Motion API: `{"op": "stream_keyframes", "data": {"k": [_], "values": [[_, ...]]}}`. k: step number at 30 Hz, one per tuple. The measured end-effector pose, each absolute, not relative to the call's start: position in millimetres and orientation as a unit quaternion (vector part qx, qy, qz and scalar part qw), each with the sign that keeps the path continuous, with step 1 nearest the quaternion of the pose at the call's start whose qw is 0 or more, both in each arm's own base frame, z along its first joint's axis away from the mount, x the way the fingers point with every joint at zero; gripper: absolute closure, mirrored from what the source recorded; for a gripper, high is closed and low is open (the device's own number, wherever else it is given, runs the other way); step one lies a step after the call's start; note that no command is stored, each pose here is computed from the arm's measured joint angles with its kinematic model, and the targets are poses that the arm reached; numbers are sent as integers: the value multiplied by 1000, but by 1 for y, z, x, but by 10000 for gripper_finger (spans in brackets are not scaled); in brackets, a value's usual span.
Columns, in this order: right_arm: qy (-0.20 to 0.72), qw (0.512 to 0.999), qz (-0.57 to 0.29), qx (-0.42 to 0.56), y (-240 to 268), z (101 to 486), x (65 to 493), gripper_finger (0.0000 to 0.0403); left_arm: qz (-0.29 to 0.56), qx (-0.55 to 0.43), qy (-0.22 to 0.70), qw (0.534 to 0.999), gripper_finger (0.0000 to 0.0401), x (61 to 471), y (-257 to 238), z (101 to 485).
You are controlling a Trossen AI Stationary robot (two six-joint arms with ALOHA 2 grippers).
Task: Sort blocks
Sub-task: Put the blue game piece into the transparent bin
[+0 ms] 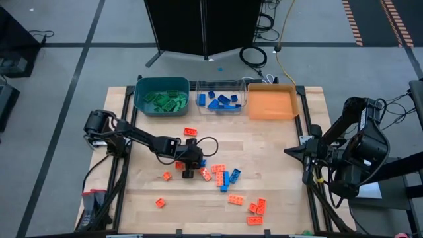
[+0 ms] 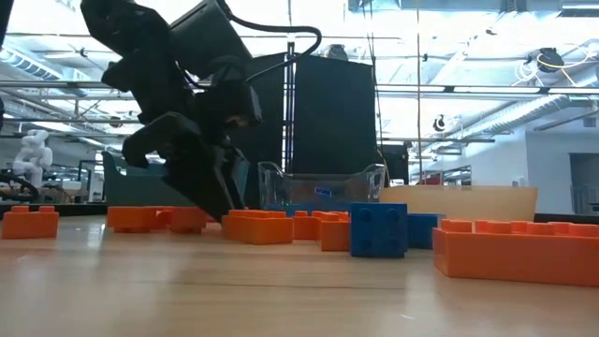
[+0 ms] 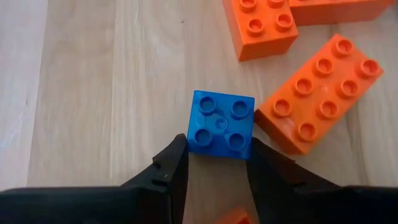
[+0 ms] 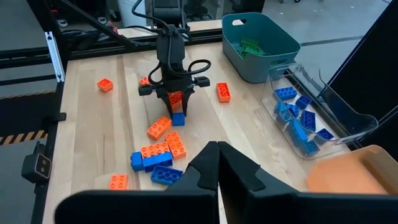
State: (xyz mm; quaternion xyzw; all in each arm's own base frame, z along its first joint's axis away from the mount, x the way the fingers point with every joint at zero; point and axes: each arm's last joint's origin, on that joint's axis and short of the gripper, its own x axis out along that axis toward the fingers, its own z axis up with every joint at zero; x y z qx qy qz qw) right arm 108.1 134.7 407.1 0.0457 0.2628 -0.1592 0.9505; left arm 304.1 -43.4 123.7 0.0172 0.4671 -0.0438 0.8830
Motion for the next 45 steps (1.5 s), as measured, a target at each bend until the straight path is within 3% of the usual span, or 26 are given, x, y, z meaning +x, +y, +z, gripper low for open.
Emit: {"op": "stream_keyframes", "data": {"k": [14,24,30,37,45], "values": [[264,950,-159,43,134,407,108,402,26,-29,416,909,269,338,-20,161],[264,951,-159,39,134,407,108,402,169,-22,320,932,269,375,36,235],[264,950,-159,39,134,407,108,402,282,-11,268,921,269,378,92,275],[264,950,-159,40,134,407,108,402,344,-43,286,893,269,358,151,270],[264,950,-159,39,134,407,108,402,332,-87,362,866,268,347,180,239]]}}
